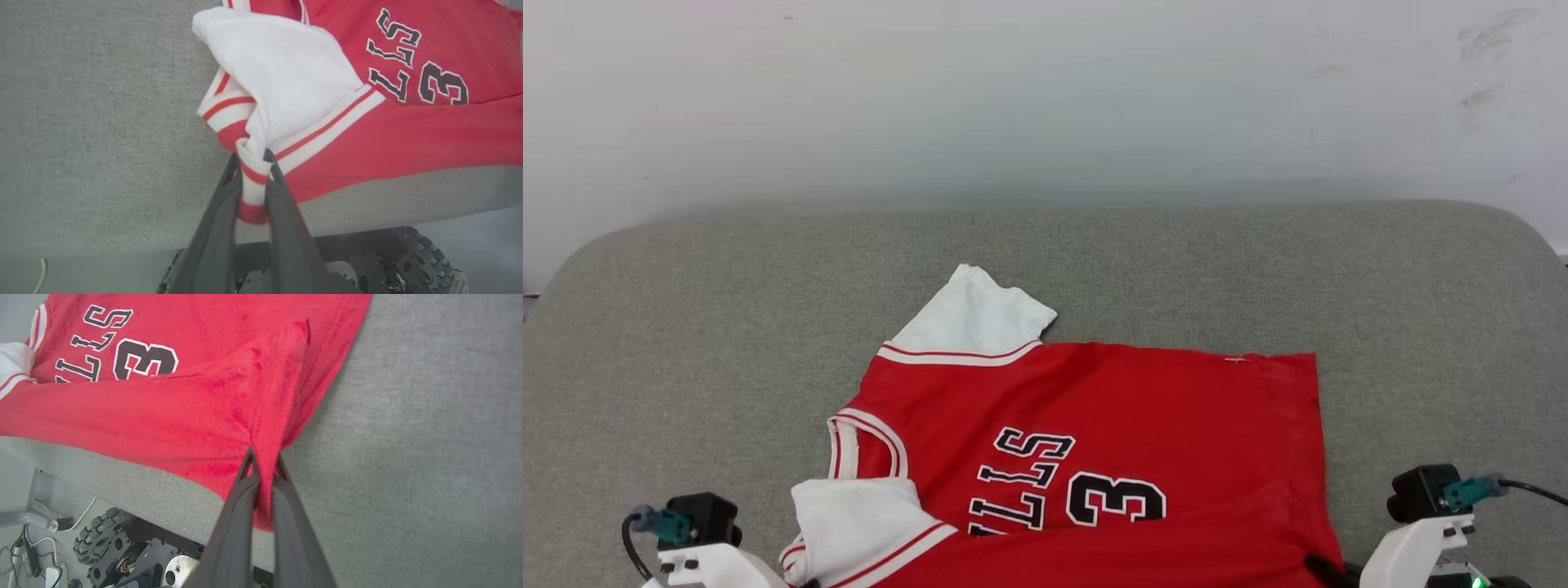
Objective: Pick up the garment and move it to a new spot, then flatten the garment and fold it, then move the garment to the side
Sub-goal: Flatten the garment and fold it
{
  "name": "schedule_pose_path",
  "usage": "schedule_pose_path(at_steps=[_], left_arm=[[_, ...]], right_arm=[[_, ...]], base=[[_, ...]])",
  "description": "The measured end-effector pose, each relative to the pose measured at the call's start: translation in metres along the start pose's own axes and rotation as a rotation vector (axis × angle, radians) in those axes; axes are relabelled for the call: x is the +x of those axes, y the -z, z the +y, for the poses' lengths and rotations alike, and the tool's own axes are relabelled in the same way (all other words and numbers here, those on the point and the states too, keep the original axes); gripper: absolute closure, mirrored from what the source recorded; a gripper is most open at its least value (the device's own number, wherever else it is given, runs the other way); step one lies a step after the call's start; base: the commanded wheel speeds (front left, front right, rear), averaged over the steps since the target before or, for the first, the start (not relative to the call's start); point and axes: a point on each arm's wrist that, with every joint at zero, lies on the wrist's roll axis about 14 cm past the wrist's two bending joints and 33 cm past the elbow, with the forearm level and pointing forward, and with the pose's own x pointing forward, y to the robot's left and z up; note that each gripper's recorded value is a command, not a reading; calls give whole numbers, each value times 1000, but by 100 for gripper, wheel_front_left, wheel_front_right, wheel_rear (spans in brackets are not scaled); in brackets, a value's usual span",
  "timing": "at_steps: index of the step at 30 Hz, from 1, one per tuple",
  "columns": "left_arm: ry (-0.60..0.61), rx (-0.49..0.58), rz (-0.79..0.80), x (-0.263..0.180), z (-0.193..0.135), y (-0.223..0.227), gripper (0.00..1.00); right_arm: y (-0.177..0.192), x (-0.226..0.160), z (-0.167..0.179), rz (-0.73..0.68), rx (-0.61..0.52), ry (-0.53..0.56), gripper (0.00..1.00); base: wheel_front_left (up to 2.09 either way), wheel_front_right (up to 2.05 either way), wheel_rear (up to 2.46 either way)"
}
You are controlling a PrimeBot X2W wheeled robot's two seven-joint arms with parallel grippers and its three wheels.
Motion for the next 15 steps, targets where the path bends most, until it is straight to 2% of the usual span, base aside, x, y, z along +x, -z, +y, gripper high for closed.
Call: schedule_pose_path(at_steps=[9,10,11,12,13,14,15], left_arm=[[4,-81,74,15,2,30,100],[6,-88,79,18,1,32,90],[7,-96,80,21,1,32,83],[9,-99,87,23,0,33,61],[10,-99,91,25,1,33,61],[8,-104,85,27,2,33,10],[8,-107,82,28,2,32,0]], right_arm=[[29,0,-1,47,72,22,100],[31,1,-2,47,83,25,91],[32,2,-2,43,93,26,57],[34,3,-2,42,98,26,0],[34,3,-2,36,98,27,0],[32,4,-1,14,101,27,0],[29,4,-1,-3,99,25,0]], base=[[0,0,0],[0,0,0],[0,0,0],[0,0,0],[0,0,0],[0,0,0],[0,0,0]])
